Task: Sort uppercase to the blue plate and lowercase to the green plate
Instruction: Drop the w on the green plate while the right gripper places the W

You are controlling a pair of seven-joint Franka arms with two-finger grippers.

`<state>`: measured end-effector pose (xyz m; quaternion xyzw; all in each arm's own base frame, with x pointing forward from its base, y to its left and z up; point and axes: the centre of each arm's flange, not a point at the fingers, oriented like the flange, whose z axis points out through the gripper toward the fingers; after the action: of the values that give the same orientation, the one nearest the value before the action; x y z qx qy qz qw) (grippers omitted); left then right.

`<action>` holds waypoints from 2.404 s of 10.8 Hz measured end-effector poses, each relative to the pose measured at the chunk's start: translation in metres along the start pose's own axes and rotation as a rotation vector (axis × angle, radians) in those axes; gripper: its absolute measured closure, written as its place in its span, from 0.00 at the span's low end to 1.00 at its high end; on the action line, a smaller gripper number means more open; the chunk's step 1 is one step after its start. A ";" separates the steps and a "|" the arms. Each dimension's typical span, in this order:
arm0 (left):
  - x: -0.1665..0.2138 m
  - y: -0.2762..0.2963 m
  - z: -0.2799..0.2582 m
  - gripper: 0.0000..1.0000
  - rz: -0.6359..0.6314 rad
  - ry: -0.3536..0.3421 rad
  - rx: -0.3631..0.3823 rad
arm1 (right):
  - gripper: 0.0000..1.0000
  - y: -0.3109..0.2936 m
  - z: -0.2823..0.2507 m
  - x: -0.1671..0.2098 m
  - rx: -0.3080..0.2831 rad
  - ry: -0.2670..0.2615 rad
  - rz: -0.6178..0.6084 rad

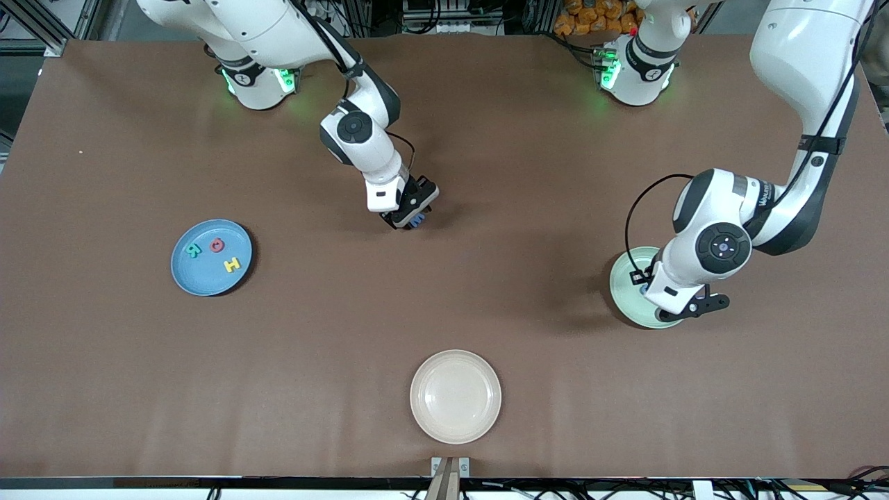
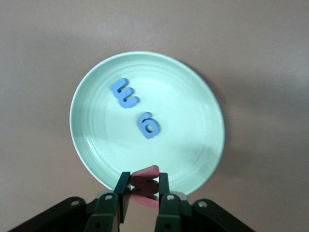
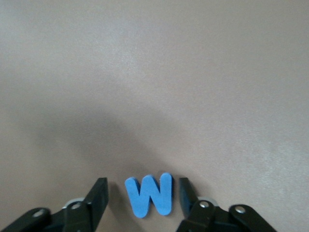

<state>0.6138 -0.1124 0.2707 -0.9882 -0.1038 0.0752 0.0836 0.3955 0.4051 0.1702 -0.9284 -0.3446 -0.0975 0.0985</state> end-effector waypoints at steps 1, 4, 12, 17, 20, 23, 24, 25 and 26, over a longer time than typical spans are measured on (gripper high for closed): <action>0.000 -0.006 0.011 0.73 -0.001 -0.009 -0.005 | 0.37 0.001 0.001 0.000 -0.003 -0.001 -0.007; 0.002 -0.015 0.034 0.73 0.003 -0.036 -0.014 | 0.56 0.003 0.001 0.000 -0.007 -0.002 -0.010; 0.011 -0.007 0.020 0.00 0.036 0.008 -0.059 | 0.56 0.026 -0.007 0.009 -0.041 -0.092 -0.023; -0.015 0.043 -0.037 0.00 0.128 0.082 -0.099 | 0.56 0.139 -0.064 0.015 -0.112 -0.242 -0.146; -0.062 0.110 -0.068 0.00 0.262 0.103 -0.144 | 0.56 0.251 -0.099 -0.026 -0.127 -0.396 -0.163; -0.126 0.180 -0.087 0.00 0.422 0.115 -0.165 | 0.56 0.331 -0.129 -0.085 -0.071 -0.541 -0.099; -0.154 0.208 -0.089 0.00 0.486 0.118 -0.161 | 0.56 0.344 -0.133 -0.099 -0.058 -0.565 -0.078; -0.184 0.235 -0.090 0.00 0.548 0.123 -0.155 | 0.56 0.349 -0.131 -0.113 -0.043 -0.585 -0.059; -0.211 0.258 -0.091 0.00 0.608 0.128 -0.155 | 0.56 0.349 -0.126 -0.124 -0.030 -0.602 -0.049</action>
<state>0.4741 -0.4209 0.3400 -0.9801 0.1962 0.0265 -0.0116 0.5188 0.0378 0.2198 -0.9084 -0.3792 0.1746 -0.0241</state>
